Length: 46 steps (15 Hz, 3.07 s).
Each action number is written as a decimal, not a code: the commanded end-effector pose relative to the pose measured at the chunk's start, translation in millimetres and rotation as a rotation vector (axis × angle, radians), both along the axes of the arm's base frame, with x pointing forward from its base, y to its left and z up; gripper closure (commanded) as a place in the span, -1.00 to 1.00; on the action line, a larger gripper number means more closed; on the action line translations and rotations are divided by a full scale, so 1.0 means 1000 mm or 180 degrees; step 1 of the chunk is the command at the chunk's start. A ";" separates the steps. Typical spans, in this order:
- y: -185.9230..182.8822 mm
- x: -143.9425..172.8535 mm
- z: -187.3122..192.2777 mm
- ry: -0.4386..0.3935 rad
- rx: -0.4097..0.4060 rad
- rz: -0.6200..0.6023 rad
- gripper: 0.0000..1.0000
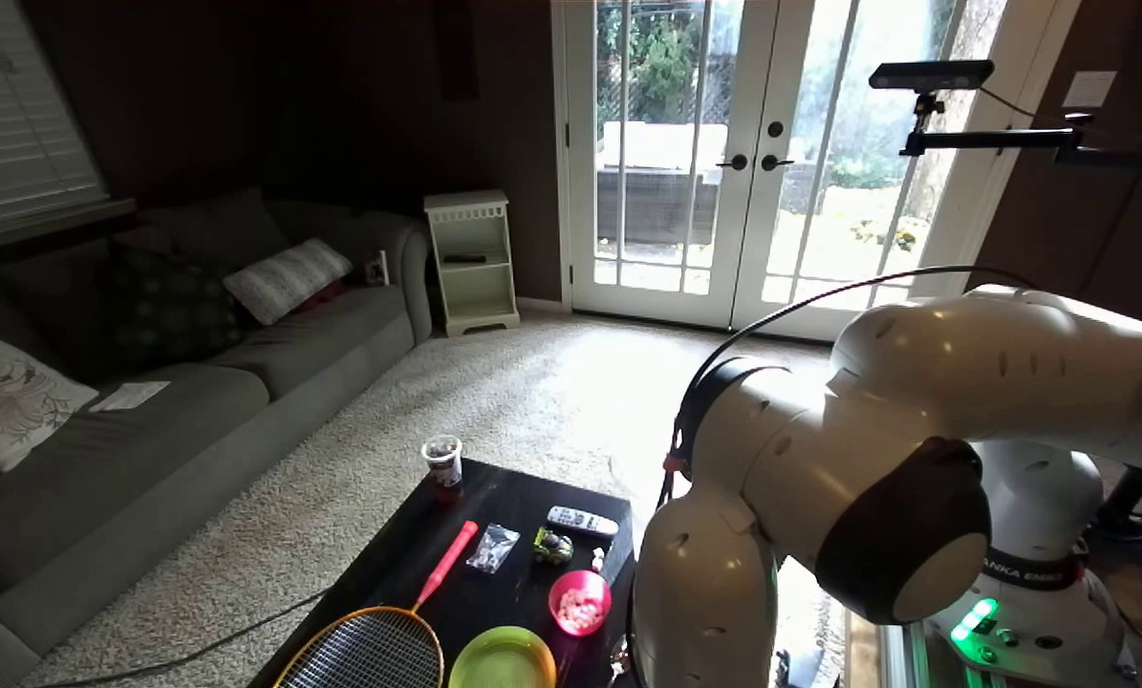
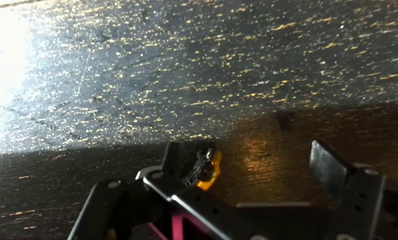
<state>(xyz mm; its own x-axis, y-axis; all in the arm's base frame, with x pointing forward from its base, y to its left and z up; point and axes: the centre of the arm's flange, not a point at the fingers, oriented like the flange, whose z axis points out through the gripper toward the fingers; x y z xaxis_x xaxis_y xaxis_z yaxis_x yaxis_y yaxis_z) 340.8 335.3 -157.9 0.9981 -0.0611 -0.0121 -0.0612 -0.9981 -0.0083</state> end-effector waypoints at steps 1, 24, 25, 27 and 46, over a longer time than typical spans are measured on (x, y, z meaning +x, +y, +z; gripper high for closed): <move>0.006 0.007 -0.013 -0.0055 -0.0055 -0.0149 -1.00; -0.008 0.012 -0.020 -0.0020 -0.0170 -0.0448 0.90; -0.008 0.012 -0.020 -0.0016 -0.0170 -0.0456 0.90; -0.009 0.011 -0.020 0.0001 -0.0123 -0.0464 0.90; -0.043 0.015 -0.013 0.0335 0.1955 -0.0292 0.90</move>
<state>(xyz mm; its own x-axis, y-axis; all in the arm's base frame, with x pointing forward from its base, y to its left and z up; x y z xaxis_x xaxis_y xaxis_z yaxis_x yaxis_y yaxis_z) 368.2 302.9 -147.4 0.9798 -0.1250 -0.1562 -0.1875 -0.8459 -0.4993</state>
